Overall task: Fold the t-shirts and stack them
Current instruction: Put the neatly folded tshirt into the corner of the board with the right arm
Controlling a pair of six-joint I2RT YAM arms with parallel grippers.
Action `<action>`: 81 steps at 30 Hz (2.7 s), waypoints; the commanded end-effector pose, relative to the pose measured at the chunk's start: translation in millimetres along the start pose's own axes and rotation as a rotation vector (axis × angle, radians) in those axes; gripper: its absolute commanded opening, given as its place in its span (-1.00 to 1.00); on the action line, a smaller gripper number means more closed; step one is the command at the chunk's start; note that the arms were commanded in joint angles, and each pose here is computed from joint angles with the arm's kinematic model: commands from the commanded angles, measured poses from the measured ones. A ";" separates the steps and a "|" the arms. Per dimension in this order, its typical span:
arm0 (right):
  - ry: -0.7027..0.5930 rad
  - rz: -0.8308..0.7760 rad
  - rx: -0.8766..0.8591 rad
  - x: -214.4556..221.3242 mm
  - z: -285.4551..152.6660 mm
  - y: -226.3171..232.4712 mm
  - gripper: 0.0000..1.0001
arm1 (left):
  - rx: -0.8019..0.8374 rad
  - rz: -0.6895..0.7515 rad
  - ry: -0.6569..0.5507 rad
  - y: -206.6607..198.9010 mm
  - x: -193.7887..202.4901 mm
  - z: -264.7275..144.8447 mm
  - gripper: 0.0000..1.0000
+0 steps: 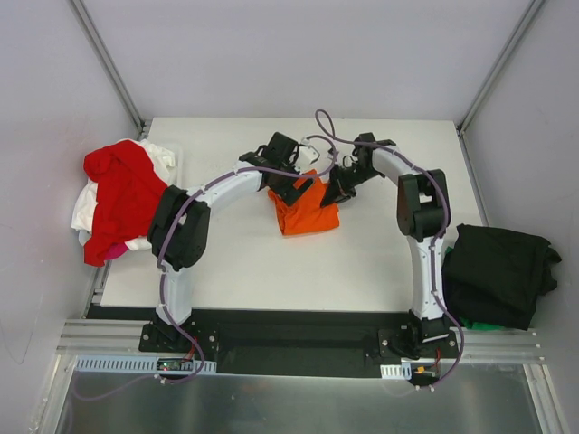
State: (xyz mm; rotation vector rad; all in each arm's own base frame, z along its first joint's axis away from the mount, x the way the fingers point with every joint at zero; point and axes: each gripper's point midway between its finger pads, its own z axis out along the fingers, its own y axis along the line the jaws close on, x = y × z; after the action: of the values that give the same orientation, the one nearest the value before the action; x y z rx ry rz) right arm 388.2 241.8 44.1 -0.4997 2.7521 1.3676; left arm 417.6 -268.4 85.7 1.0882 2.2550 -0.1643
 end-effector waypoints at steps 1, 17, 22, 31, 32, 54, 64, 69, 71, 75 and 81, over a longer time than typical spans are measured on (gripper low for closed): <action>-0.032 -0.131 0.065 4.6 -39.1 38.5 -0.99 | -0.067 0.010 -0.074 17.7 -21.5 -35.7 0.99; -0.053 -0.212 0.471 74.3 -118.1 36.1 -0.99 | -0.231 -0.064 -0.046 84.6 2.1 -52.4 0.99; -0.079 -0.200 0.595 94.9 -152.3 37.7 -0.99 | -0.229 -0.057 -0.031 82.8 10.5 -49.6 0.99; -0.131 -0.125 0.741 130.7 -206.9 36.0 -0.99 | -0.197 -0.062 -0.027 74.6 20.4 -42.0 0.99; -0.126 -0.117 0.758 136.6 -209.4 33.6 -0.99 | -0.196 -0.062 -0.033 74.3 19.8 -42.1 0.98; -0.270 0.114 0.928 248.1 -311.8 24.3 -0.99 | -0.124 -0.077 -0.065 54.8 27.1 -53.2 0.99; -0.410 0.206 0.918 285.7 -348.6 29.7 -0.99 | -0.113 -0.075 -0.051 52.1 32.8 -46.9 0.98; -0.471 0.269 0.899 307.6 -361.5 20.9 -0.99 | -0.106 -0.076 -0.045 50.4 35.1 -45.0 0.99; -0.484 0.291 0.881 312.5 -365.9 13.3 -0.99 | -0.105 -0.077 -0.044 50.1 35.8 -44.8 0.98; -0.502 0.352 0.846 329.6 -373.3 -7.3 -0.99 | -0.104 -0.078 -0.046 49.7 35.8 -45.3 0.99; -0.515 0.403 0.898 346.5 -396.7 -43.2 -0.99 | -0.087 -0.081 -0.051 46.0 34.6 -44.8 0.98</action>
State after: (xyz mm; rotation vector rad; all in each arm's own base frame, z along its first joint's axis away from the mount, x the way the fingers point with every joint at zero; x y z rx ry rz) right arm 121.9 -181.1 196.5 0.4413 2.6842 0.0856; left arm 416.4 -190.1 91.9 0.9431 2.2857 -0.0724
